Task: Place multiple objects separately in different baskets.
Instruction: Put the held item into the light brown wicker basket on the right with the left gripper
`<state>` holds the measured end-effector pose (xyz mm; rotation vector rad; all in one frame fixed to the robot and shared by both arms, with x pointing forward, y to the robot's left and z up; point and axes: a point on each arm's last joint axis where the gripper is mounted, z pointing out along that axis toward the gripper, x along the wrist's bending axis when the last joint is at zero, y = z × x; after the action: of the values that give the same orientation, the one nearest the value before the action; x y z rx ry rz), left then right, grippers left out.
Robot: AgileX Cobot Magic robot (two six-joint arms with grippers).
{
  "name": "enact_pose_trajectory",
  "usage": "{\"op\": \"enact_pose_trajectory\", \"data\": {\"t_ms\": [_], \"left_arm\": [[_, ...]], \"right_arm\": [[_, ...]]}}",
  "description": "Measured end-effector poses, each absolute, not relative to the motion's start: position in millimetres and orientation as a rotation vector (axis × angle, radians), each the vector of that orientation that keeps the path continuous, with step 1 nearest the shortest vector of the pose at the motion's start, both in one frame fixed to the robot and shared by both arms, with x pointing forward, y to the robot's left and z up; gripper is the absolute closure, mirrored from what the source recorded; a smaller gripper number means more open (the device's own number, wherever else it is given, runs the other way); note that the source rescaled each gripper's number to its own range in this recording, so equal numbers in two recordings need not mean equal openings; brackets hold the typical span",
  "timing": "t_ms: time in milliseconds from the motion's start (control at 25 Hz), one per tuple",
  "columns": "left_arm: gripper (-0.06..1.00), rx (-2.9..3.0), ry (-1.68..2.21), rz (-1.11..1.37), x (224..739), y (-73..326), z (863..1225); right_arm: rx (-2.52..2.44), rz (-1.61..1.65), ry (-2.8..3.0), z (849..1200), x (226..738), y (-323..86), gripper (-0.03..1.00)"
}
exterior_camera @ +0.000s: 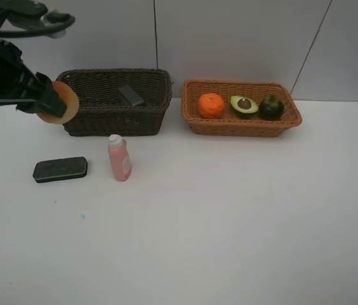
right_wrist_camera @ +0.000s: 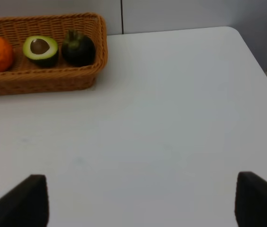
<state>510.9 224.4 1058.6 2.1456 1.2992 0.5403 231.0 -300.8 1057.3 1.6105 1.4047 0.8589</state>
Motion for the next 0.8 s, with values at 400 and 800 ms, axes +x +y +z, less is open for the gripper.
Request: {"op": "enact_pose_trajectory", "data": {"t_ms": [400, 800], "left_arm": [[0.56, 2.081, 1.105, 0.546, 563.7, 167.0, 1098.0], [0.56, 2.098, 0.963, 0.518, 634.1, 82.8, 1070.5]], "right_arm": [[1.611, 0.859, 1.405, 1057.3, 231.0, -300.8, -0.02], [1.611, 0.859, 1.405, 1057.3, 231.0, -300.8, -0.02]]}}
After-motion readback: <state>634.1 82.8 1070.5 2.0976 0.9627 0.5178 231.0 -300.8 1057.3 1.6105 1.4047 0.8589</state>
